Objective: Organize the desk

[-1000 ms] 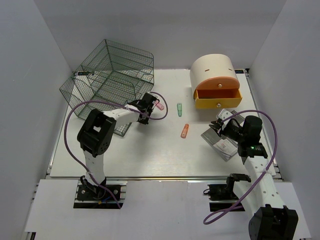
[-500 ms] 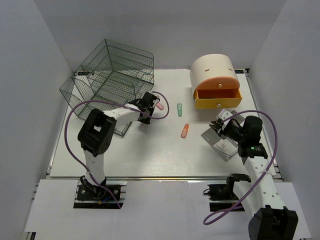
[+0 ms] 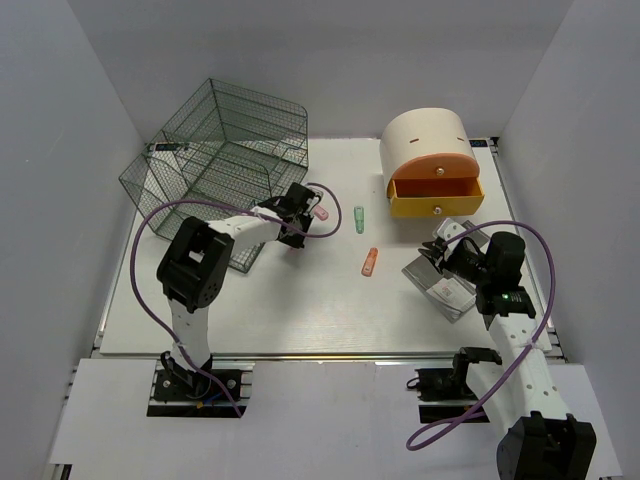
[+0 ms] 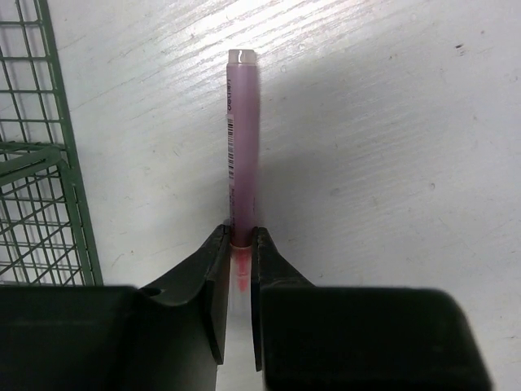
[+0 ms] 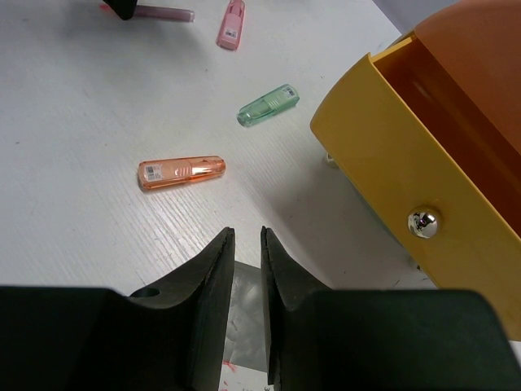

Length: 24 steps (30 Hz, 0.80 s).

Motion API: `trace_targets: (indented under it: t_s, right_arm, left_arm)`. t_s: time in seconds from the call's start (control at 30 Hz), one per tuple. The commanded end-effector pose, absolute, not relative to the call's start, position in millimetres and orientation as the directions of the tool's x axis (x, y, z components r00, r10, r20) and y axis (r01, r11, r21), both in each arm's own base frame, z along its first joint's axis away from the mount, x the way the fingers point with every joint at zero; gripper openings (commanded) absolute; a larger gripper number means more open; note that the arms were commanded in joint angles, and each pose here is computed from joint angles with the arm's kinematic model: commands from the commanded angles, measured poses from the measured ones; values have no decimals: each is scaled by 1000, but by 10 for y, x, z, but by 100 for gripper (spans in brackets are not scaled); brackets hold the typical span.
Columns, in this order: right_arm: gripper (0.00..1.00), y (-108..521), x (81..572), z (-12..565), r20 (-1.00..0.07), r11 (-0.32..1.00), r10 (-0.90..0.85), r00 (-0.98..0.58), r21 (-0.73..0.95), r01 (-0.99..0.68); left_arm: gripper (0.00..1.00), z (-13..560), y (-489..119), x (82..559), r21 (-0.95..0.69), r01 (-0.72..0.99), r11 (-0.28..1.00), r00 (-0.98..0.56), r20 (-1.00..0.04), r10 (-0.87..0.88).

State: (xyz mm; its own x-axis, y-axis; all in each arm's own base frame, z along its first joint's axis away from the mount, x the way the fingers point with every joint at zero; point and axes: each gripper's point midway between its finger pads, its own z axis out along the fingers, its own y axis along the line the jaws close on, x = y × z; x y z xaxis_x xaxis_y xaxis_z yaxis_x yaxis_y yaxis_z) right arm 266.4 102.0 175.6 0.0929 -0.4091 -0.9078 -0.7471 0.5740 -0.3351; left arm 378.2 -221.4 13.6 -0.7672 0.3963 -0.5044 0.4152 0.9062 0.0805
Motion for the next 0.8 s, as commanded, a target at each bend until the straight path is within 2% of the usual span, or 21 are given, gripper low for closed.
trace_targets:
  t_s: [0.0, 0.17, 0.33, 0.47, 0.5, 0.7, 0.77]
  right_arm:
    - [25, 1011, 2691, 1831, -899, 572, -416, 134, -373, -730]
    - [25, 1006, 2698, 1842, -900, 576, -416, 133, -373, -727]
    - [24, 947, 2776, 1942, -914, 634, -392, 106, -352, -688]
    - [0, 832, 2873, 2035, -923, 705, -378, 71, -336, -624]
    - [0, 798, 2908, 2091, -925, 724, -374, 71, -338, -601]
    - [0, 540, 3037, 2258, -944, 839, -328, 13, -298, -456]
    - [0, 511, 3046, 2282, -946, 848, -323, 9, -294, -440]
  left_arm:
    - [9, -289, -2191, 3291, 13, 465, 885, -836, -323, 444]
    - [2, 180, -2387, 3446, -37, 499, 866, -779, -456, 429]
    - [0, 1094, -2698, 3537, -99, 605, 790, -620, -681, 390]
    - [0, 1761, -2915, 3531, -88, 733, 675, -435, -823, 366]
    - [0, 2017, -3025, 3495, -86, 783, 616, -360, -870, 336]
    - [0, 2758, -3505, 3472, 44, 912, 407, -66, -965, 252]
    - [0, 2802, -3684, 3470, 75, 939, 335, -8, -971, 240]
